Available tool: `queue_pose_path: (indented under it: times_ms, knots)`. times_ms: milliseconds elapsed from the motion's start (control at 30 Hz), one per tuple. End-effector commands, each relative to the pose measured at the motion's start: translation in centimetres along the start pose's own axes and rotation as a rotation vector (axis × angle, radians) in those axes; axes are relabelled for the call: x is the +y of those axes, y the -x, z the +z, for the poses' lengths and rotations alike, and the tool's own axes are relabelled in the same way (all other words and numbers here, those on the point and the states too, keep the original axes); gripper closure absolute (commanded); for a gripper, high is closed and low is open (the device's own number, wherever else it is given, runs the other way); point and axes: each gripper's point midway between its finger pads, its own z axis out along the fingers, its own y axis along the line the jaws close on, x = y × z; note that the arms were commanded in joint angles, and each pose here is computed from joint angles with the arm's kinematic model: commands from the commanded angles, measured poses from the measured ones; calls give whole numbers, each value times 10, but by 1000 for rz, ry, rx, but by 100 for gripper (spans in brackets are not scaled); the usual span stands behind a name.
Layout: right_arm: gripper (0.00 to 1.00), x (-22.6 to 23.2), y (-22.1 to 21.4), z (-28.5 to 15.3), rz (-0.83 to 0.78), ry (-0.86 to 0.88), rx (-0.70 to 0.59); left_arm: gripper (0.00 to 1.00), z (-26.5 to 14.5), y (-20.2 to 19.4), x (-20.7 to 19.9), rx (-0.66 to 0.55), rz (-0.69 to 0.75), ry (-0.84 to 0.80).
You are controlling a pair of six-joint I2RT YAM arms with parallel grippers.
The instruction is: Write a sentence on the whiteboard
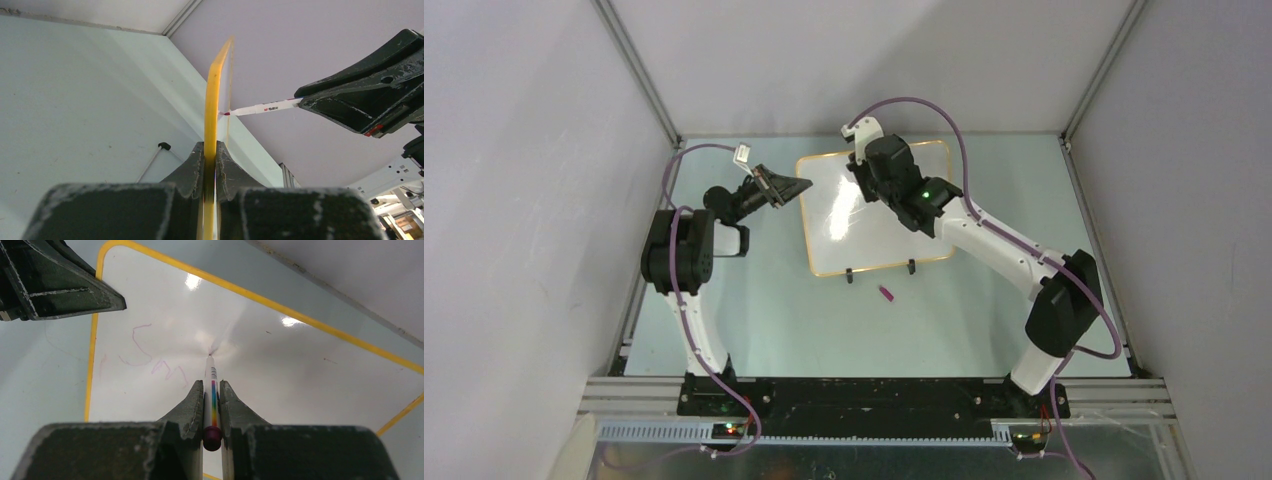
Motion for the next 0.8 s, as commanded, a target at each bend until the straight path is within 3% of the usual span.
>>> queue_pose_path:
  times_ms: [0, 333, 767]
  knots:
    - [100, -8, 2, -8, 4, -20, -3, 100, 2, -20, -7, 85, 57, -58]
    - [100, 0, 35, -22, -1, 7, -67, 100, 3, -20, -7, 85, 59, -59]
    - [100, 14, 11, -24, -20, 12, -26, 100, 3, -20, -7, 83, 58, -57]
